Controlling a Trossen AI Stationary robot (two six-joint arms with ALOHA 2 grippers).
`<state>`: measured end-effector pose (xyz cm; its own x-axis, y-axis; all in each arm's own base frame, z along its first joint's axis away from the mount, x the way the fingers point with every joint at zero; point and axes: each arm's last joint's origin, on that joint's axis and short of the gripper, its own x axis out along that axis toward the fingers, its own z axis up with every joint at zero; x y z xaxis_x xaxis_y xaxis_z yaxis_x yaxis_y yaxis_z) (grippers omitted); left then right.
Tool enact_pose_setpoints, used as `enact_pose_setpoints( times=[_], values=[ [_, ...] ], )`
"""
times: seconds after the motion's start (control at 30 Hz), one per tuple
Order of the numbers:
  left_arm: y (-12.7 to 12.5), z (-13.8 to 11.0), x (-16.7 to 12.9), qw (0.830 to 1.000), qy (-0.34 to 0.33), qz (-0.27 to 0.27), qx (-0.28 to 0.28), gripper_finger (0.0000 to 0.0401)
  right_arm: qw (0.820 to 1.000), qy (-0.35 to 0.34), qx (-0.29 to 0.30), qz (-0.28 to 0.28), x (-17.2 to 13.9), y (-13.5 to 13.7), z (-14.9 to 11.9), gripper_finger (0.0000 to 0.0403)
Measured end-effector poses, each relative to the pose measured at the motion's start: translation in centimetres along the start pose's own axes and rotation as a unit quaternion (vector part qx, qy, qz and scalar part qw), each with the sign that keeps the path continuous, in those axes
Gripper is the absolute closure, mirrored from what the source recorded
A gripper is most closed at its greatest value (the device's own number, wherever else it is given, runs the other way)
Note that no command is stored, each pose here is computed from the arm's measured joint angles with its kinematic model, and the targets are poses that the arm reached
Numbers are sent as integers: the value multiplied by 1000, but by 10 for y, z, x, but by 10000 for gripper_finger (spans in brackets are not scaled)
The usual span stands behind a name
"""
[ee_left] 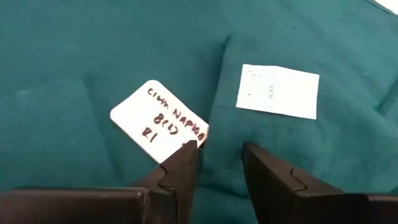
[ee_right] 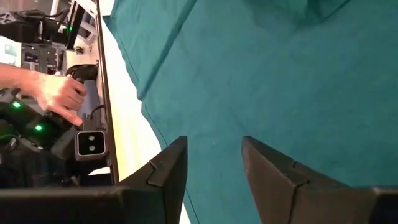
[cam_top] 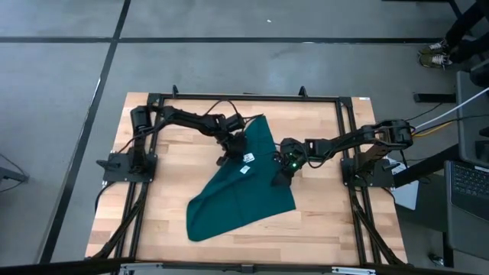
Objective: Fold microfiber towels
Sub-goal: Fold the blue napkin
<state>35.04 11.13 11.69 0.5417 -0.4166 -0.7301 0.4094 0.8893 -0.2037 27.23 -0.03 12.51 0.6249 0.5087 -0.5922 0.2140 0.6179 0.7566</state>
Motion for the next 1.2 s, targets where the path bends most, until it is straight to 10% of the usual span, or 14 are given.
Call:
enact_pose_setpoints(
  times=[0.33, 0.77, 1.2],
  values=[
    [-6, 0, 9, 1000, 12, -5, -10, 278, 1000, -11, 1, -13, 0, 0, 0, 235],
    [7, -5, 5, 995, 8, 22, -95, 399, 1000, -16, 0, -17, 0, 0, 1, 261],
    [-9, 26, -110, 976, -30, 189, -107, 399, 999, -32, -7, -17, 6, 9, -3, 265]
  ],
)
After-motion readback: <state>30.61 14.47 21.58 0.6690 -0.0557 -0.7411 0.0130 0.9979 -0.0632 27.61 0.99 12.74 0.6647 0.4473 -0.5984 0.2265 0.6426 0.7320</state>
